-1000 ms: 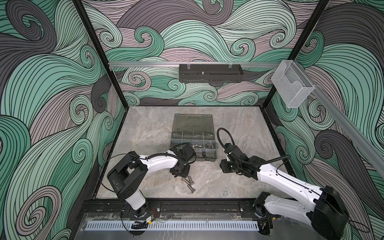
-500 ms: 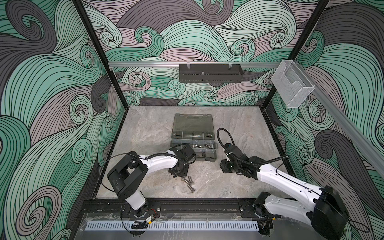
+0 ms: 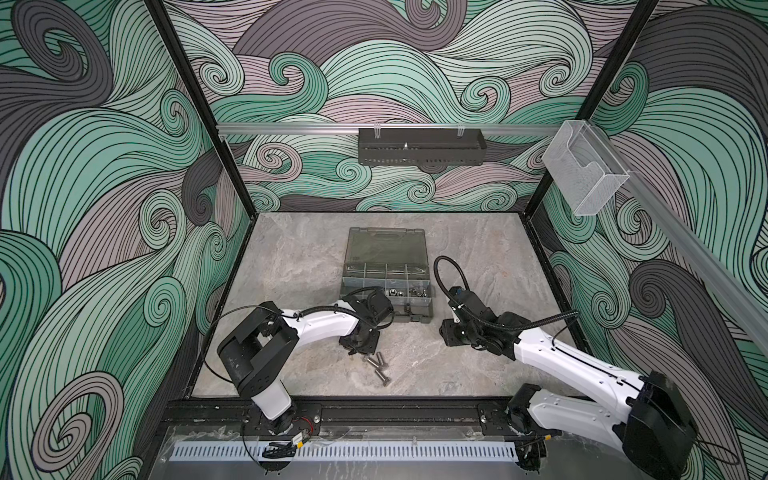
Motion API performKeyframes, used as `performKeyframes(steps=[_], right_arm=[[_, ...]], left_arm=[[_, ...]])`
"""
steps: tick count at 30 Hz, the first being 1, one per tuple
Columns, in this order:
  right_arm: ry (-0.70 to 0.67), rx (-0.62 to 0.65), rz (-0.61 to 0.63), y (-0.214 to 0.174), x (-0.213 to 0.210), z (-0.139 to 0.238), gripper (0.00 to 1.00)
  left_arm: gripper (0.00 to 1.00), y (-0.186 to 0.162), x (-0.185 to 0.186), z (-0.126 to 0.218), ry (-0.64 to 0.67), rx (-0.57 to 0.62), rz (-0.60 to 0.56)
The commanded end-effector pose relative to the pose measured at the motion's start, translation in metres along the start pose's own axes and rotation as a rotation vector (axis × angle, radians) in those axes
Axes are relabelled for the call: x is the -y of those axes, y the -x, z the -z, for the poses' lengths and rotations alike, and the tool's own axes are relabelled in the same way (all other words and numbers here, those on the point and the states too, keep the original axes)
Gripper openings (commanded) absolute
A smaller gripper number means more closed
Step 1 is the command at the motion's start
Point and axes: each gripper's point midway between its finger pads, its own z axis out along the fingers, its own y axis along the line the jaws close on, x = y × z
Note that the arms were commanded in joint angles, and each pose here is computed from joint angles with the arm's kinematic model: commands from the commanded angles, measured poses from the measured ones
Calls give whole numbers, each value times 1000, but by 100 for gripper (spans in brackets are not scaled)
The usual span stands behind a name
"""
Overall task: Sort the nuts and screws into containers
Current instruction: 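Lower the left gripper onto a silver hex nut beside the box and close, then lift the hex nut with the left gripper into the middle compartment and open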
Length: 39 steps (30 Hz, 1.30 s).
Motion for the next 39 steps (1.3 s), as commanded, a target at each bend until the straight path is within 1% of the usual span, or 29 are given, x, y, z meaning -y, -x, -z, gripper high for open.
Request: performKeyframes(steps=[1, 6, 10, 17, 24, 27, 32, 39], right_arm=[[-10, -2, -11, -2, 3, -2, 39], [-9, 0, -11, -2, 3, -1, 38], [-11, 4, -11, -1, 3, 1, 38], [-15, 10, -12, -2, 5, 2, 38], [-21, 19, -15, -3, 8, 6, 38], [-23, 26, -18, -4, 10, 10, 38], [-28, 39, -32, -8, 14, 12, 38], [-28, 41, -47, -12, 17, 14, 39]], left_arm=[[21, 0, 4, -2, -1, -9, -12], [18, 3, 8, 3, -19, 6, -14], [19, 15, 16, 17, -53, 41, -18], [19, 53, 31, 52, -80, 141, -63], [20, 110, 48, 81, -86, 223, -131], [20, 132, 49, 84, -64, 226, -165], [20, 164, 51, 82, -67, 232, -173], [20, 189, 51, 73, -79, 221, -158]])
